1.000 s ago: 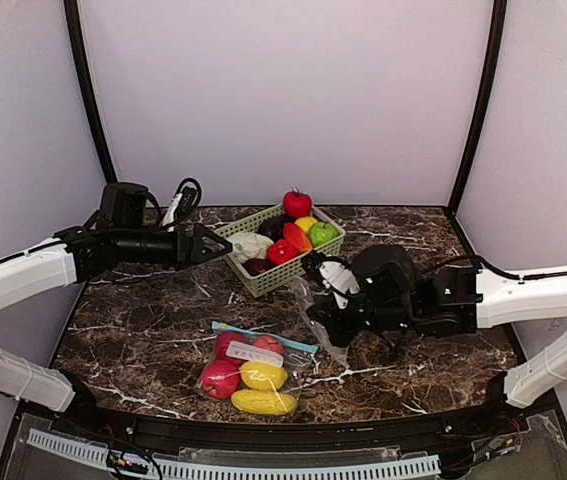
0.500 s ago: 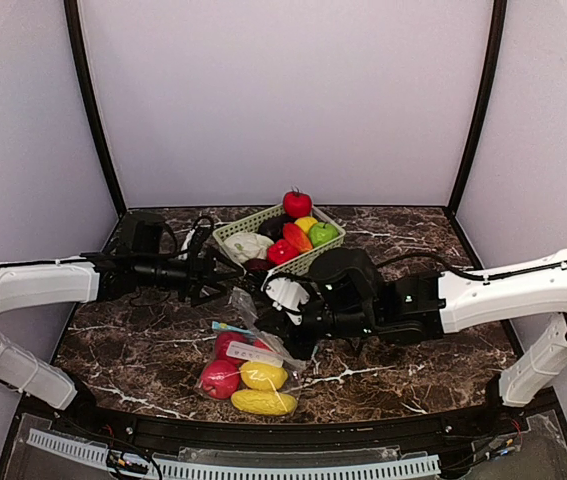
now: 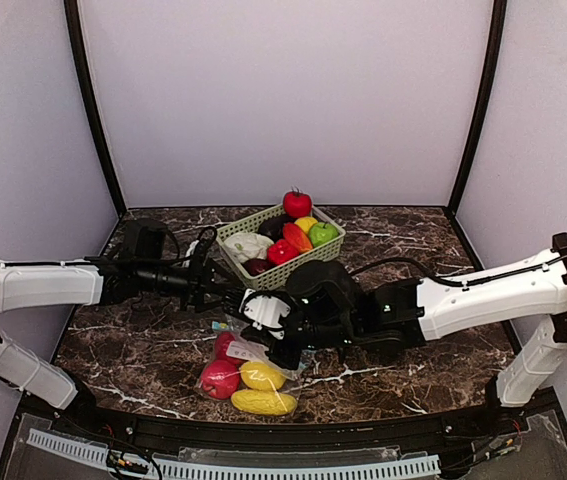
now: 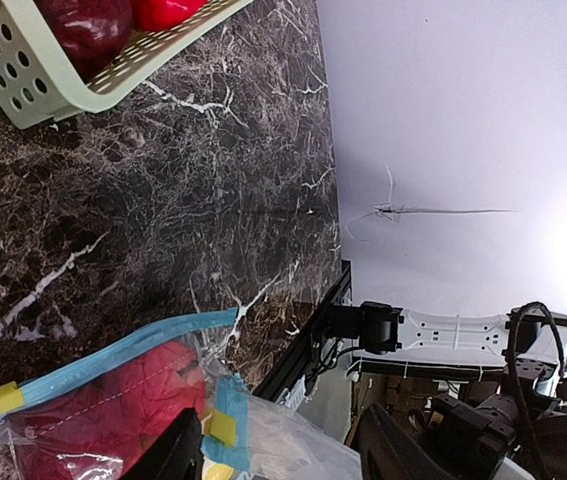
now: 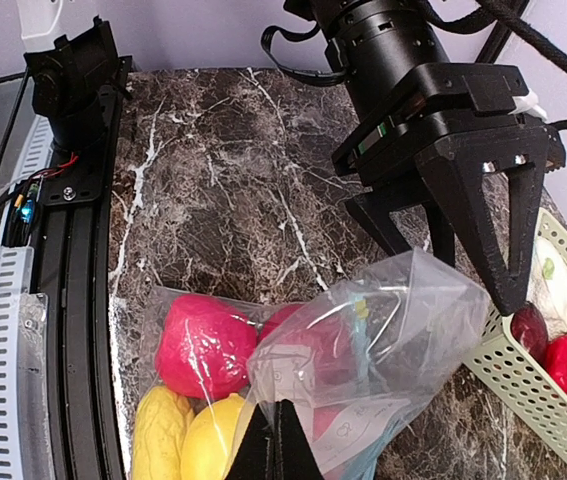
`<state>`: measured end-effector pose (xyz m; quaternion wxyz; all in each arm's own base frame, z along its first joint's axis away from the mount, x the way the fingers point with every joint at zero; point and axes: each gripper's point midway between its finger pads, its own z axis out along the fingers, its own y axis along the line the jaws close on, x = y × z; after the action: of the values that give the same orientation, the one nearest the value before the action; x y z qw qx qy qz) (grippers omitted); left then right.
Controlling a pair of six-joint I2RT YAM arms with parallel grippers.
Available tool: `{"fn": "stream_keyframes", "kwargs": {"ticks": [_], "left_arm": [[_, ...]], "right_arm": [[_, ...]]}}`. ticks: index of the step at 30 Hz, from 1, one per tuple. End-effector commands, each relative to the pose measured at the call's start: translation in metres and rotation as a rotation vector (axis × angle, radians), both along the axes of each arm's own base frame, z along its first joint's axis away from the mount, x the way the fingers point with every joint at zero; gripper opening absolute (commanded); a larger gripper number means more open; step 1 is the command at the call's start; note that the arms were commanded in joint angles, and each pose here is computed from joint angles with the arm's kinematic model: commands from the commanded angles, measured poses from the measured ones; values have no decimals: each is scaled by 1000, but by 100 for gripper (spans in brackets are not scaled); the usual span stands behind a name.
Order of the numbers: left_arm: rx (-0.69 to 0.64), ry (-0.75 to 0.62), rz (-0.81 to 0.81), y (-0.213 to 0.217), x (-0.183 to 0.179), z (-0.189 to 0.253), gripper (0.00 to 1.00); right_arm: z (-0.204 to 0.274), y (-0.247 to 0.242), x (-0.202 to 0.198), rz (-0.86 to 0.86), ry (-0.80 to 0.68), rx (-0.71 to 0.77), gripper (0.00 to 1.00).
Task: Place the food in the zip-top bag and seal the zipper
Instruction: Pass from the right arm to the left
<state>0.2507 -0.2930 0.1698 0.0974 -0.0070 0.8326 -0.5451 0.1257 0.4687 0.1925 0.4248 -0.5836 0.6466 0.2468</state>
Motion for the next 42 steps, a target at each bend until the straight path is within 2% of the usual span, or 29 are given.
{"fn": "stream_keyframes", "kwargs": {"ticks": [1, 3, 5, 8, 10, 19, 22, 24, 27, 30, 33, 42], "left_arm": [[10, 38, -39, 1, -13, -6, 51], [8, 42, -44, 0, -14, -6, 50], [14, 44, -58, 0, -15, -6, 54], [47, 50, -78, 2, -18, -10, 68], [70, 70, -91, 3, -22, -16, 71], [190, 135, -139, 19, -43, -39, 80], [174, 133, -131, 18, -42, -36, 83], [153, 123, -119, 15, -38, -30, 81], [143, 111, -108, 12, -32, -24, 65], [117, 113, -102, 8, -28, -18, 56], [102, 112, -97, 6, -26, -15, 43], [89, 98, -88, 5, -23, -10, 11]], "right_arm": [[3, 6, 2, 1, -38, -5, 0], [0, 7, 2, 4, -39, -13, 0], [-2, 8, 3, 1, -44, -23, 0], [-4, 7, 3, 2, -51, -34, 0], [-5, 7, 4, 0, -56, -38, 0], [-7, 5, 7, -6, -74, -56, 0], [-6, 7, 4, 8, -68, -52, 0], [-7, 9, 3, 16, -62, -51, 0], [-8, 11, 0, 29, -56, -53, 0], [-9, 12, -3, 43, -51, -57, 0], [-11, 13, -5, 48, -48, -60, 0], [-10, 13, -4, 38, -47, -55, 0]]}}
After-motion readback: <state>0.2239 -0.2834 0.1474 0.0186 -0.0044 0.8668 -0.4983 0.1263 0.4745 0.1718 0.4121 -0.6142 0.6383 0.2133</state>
